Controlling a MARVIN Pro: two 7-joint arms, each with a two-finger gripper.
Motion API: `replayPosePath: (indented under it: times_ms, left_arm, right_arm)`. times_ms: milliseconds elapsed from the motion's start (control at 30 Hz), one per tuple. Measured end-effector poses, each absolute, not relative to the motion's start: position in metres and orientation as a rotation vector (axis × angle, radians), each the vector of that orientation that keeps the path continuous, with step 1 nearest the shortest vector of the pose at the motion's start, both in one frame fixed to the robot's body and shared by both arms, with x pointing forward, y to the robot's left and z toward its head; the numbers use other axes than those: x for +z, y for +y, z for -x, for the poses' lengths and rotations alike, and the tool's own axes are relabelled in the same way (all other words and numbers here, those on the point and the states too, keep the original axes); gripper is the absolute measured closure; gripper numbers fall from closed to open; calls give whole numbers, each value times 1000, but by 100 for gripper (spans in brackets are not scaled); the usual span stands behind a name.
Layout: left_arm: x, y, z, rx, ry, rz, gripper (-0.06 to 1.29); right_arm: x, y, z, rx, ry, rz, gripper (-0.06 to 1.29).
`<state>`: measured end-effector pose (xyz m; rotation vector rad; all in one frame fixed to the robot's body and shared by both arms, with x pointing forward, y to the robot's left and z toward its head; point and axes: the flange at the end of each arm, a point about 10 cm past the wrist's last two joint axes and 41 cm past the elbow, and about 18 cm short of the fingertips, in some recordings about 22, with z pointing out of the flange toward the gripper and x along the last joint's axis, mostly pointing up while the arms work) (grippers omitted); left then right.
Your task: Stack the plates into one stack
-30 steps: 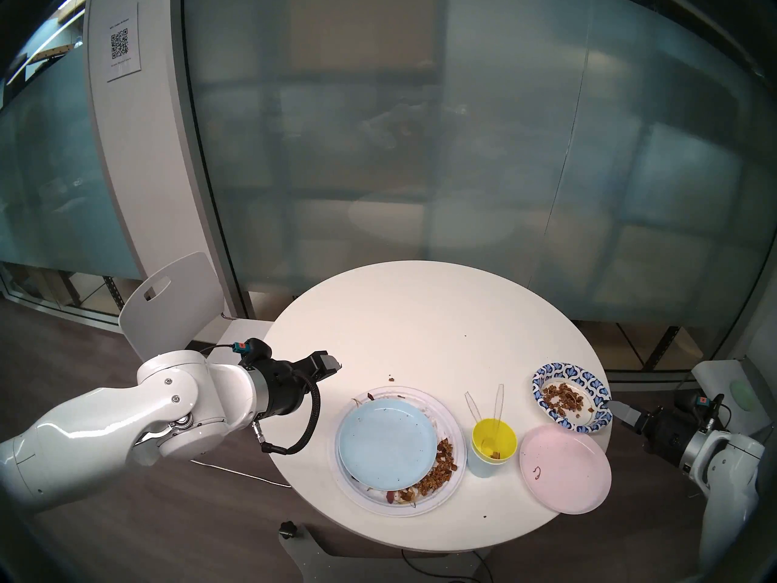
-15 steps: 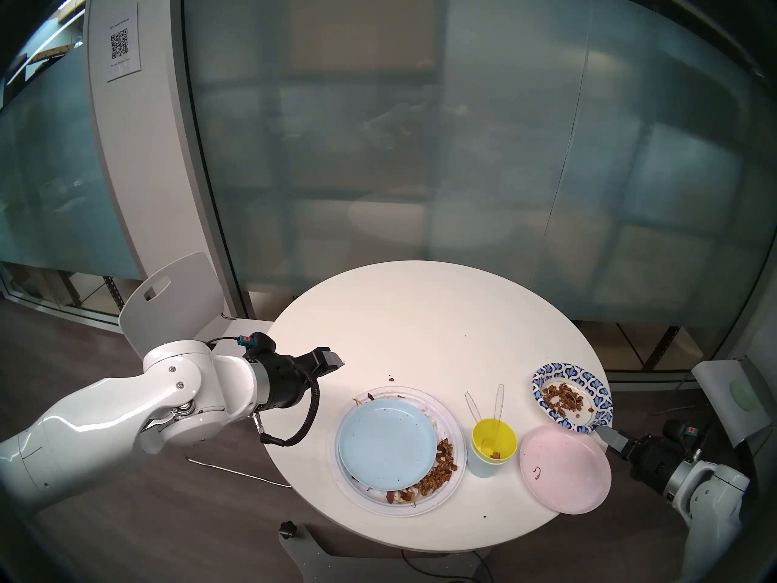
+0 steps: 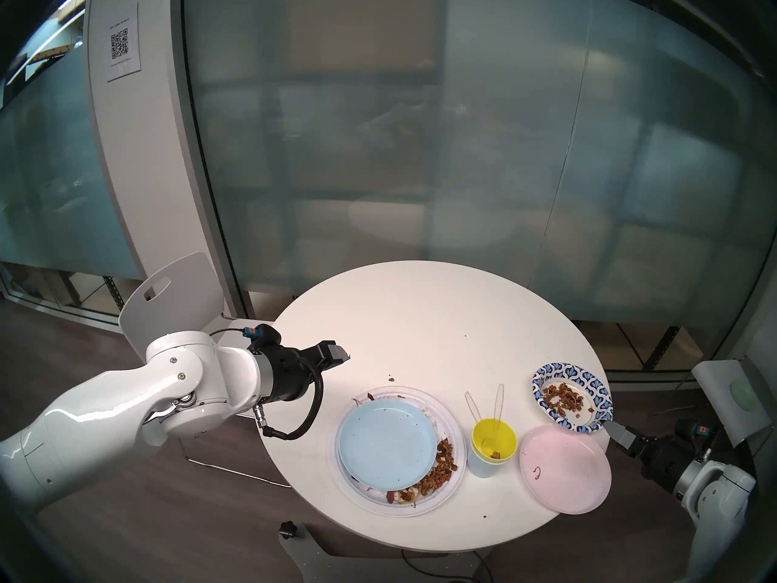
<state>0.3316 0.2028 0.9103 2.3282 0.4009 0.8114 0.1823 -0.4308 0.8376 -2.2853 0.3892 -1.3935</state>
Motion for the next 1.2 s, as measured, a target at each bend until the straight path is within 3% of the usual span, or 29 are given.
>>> replayPosePath:
  times_ms: [67, 133, 200, 1200]
  left_arm:
    - [911, 202, -332, 809, 400, -2328, 3]
    - [911, 202, -332, 808, 399, -2328, 3]
    - [911, 202, -332, 807, 399, -2327, 3]
    - [912, 201, -333, 812, 409, -2320, 3]
  right_arm:
    - [837, -431, -181, -1392, 390, 2283, 25]
    - [837, -432, -180, -1390, 390, 2282, 7]
    - [836, -432, -179, -1389, 390, 2281, 3]
    - [833, -459, -198, -1332, 449, 2267, 3]
